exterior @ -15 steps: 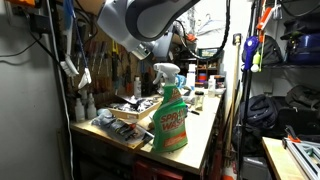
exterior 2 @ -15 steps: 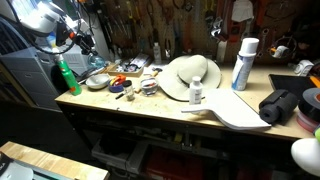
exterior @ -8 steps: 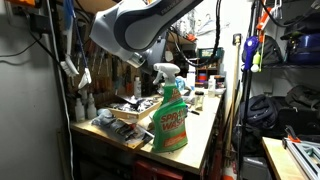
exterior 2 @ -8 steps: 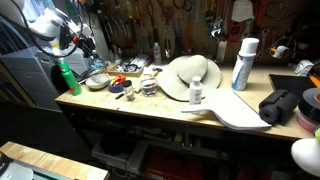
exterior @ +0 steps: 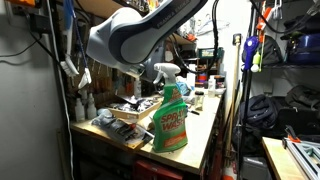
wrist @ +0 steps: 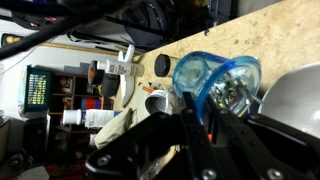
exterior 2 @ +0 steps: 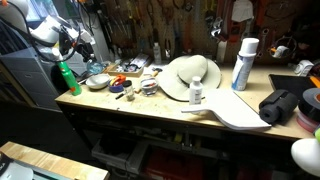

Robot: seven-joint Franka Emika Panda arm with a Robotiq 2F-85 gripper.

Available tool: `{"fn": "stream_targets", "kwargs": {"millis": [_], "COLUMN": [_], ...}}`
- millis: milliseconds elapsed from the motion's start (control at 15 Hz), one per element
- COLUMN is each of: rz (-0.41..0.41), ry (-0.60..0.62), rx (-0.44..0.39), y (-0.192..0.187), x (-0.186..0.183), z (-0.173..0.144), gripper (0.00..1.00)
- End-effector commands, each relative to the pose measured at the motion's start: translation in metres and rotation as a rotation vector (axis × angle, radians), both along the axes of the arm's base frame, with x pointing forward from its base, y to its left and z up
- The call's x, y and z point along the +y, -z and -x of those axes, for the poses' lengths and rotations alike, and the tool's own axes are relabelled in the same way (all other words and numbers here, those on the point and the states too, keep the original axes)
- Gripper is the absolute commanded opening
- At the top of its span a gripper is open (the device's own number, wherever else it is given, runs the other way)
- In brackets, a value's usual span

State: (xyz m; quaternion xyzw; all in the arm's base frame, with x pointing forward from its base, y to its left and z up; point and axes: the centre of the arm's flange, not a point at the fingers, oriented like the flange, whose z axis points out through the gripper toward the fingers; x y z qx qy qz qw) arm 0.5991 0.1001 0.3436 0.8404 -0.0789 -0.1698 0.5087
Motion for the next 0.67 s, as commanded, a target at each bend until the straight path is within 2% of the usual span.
{"fn": "stream_targets", "kwargs": {"millis": [0,600], "rz": [0.078,0.199], "ry": [0.016,-0.023], "rx": [0.021,0.031], "y": [0.006,0.011], "x": [0.009,0.033], "z": [-0.003,-0.007], "gripper": [0.08,0.08]}}
